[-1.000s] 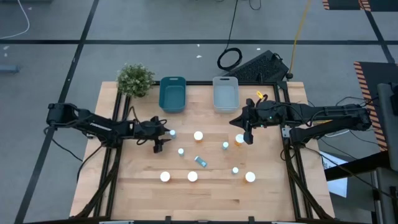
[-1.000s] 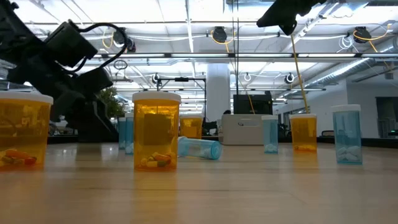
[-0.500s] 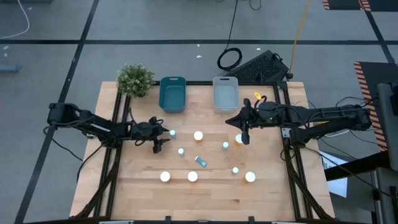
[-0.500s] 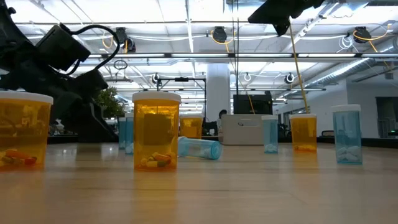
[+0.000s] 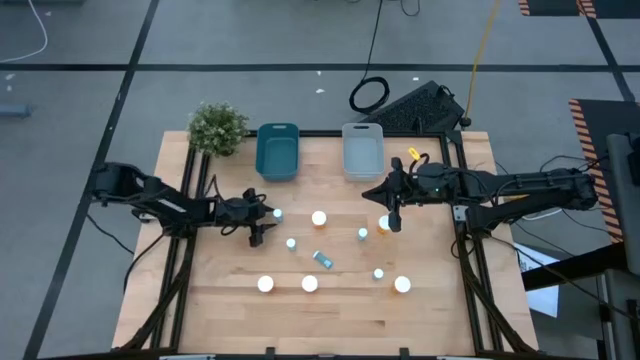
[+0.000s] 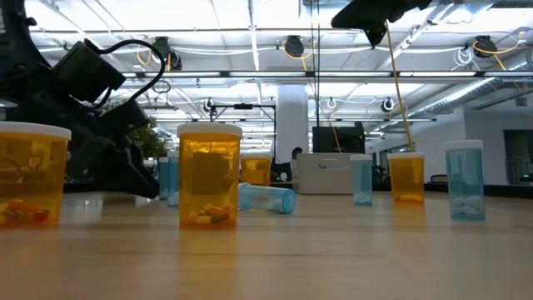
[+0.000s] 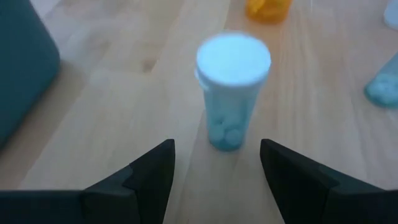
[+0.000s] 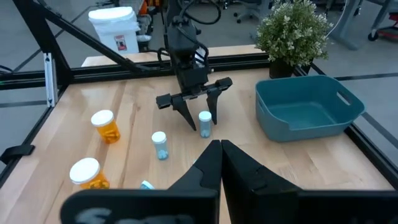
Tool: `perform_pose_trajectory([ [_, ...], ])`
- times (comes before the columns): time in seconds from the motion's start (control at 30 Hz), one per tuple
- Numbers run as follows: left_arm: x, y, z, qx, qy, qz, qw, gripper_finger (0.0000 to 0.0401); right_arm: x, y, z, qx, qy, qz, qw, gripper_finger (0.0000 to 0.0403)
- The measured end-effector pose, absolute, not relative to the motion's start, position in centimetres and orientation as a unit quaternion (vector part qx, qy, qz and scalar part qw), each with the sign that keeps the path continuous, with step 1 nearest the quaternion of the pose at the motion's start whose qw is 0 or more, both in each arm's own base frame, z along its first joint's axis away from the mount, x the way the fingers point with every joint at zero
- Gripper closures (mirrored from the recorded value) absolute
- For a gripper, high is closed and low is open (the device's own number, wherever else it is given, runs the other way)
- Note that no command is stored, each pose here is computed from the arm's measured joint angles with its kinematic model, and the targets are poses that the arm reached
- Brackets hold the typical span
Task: Pick and place medicine bottles into bin by pill shape (circle, oval)
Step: Put the blue pill bottle into the gray bin
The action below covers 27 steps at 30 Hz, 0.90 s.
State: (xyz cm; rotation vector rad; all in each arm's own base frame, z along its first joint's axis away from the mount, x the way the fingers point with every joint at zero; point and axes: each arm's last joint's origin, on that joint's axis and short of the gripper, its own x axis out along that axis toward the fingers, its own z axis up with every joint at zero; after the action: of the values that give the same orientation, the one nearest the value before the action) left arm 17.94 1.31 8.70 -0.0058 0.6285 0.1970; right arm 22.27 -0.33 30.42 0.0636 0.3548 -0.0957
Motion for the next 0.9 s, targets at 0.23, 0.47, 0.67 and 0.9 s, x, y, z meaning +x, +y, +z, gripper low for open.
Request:
perform_pose_trajectory([
  [0.23, 18.5, 1.6, 7.6, -0.004, 0.306, 0.100, 0.947, 0.0160, 22.3, -0.3, 30.4, 0.027, 0.178, -0.047, 0.983, 0.0403],
  [0.47, 18.8, 1.6, 6.9, 0.007, 0.299, 0.095, 0.949, 0.0160, 22.3, -0.3, 30.4, 0.024, 0.178, -0.046, 0.983, 0.0403],
  [0.67, 18.9, 1.6, 6.6, 0.010, 0.299, 0.095, 0.950, 0.0160, 22.3, -0.3, 30.4, 0.024, 0.178, -0.046, 0.983, 0.0403],
  [0.9, 18.9, 1.7, 6.5, 0.011, 0.299, 0.097, 0.949, 0.0160, 22.3, -0.3, 30.4, 0.024, 0.178, -0.046, 0.983, 0.0403],
])
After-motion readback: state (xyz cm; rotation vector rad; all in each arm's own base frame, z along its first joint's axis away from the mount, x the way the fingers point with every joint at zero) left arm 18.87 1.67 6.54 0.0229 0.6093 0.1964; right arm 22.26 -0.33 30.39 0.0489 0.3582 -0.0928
